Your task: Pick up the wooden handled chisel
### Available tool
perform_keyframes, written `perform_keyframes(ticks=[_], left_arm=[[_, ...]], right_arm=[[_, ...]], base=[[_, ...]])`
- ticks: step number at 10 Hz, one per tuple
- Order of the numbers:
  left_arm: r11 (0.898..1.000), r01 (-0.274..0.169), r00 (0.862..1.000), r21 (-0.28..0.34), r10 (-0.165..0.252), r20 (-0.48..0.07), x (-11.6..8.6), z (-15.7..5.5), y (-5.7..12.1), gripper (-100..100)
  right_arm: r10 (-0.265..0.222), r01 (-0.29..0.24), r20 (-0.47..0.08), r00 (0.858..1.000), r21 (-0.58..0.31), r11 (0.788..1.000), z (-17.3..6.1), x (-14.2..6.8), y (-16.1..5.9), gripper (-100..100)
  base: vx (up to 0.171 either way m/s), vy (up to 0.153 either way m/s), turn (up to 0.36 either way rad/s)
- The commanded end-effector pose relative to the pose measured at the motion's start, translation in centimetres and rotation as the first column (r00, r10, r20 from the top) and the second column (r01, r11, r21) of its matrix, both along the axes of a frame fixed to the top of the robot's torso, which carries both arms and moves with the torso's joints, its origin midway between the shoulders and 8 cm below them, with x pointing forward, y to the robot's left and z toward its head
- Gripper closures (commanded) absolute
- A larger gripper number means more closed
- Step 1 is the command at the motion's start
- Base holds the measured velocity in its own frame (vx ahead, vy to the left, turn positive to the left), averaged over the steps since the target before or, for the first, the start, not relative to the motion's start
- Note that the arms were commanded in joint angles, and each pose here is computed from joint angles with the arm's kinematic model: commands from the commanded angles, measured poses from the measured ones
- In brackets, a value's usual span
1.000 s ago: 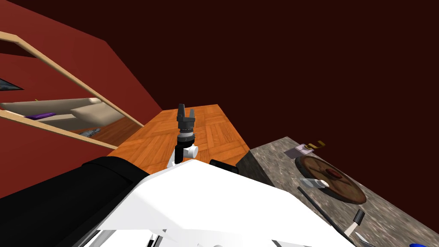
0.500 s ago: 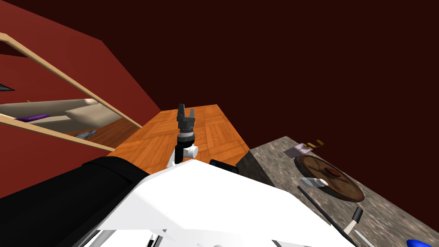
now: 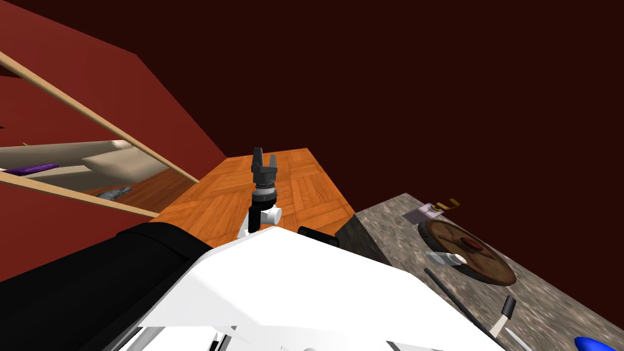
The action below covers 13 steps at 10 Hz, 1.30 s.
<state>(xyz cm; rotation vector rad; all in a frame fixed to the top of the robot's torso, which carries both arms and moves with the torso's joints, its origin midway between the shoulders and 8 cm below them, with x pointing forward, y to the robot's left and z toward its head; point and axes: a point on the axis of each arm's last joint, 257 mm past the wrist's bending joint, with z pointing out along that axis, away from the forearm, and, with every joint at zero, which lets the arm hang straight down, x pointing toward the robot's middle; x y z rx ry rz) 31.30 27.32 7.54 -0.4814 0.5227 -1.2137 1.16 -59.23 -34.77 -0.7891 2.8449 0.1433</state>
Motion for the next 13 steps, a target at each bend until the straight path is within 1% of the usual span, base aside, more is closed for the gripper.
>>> perform_keyframes(ticks=[1, 7, 8, 10, 11, 13], left_arm=[[1.0, 0.0, 1.0, 0.0, 0.0, 0.0, 0.0, 0.0, 0.0, 0], [1.0, 0.0, 1.0, 0.0, 0.0, 0.0, 0.0, 0.0, 0.0, 0], [1.0, 0.0, 1.0, 0.0, 0.0, 0.0, 0.0, 0.0, 0.0, 0], [1.0, 0.0, 1.0, 0.0, 0.0, 0.0, 0.0, 0.0, 0.0, 0], [1.0, 0.0, 1.0, 0.0, 0.0, 0.0, 0.0, 0.0, 0.0, 0], [1.0, 0.0, 1.0, 0.0, 0.0, 0.0, 0.0, 0.0, 0.0, 0]], right_arm=[[0.0, 0.0, -0.001, 1.0, 0.0, 1.0, 0.0, -0.1, 0.0, -100], [0.0, 0.0, -0.001, 1.0, 0.0, 1.0, 0.0, -0.1, 0.0, -100], [0.001, -0.001, -0.001, 1.0, -0.001, 1.0, -0.7, -1.4, 0.4, -100], [0.002, -0.002, -0.002, 1.0, -0.002, 1.0, -1.4, -2.7, 0.9, -100], [0.003, -0.003, -0.002, 1.0, -0.002, 1.0, -1.6, -3.1, 1.1, -100], [0.003, -0.003, -0.002, 1.0, -0.002, 1.0, -1.6, -3.1, 1.1, -100]], base=[[0.0, 0.0, 0.0], [0.0, 0.0, 0.0], [0.009, 0.01, -0.03], [0.012, 0.013, -0.04], [0.006, 0.006, -0.019], [0.0, 0.0, 0.0]])
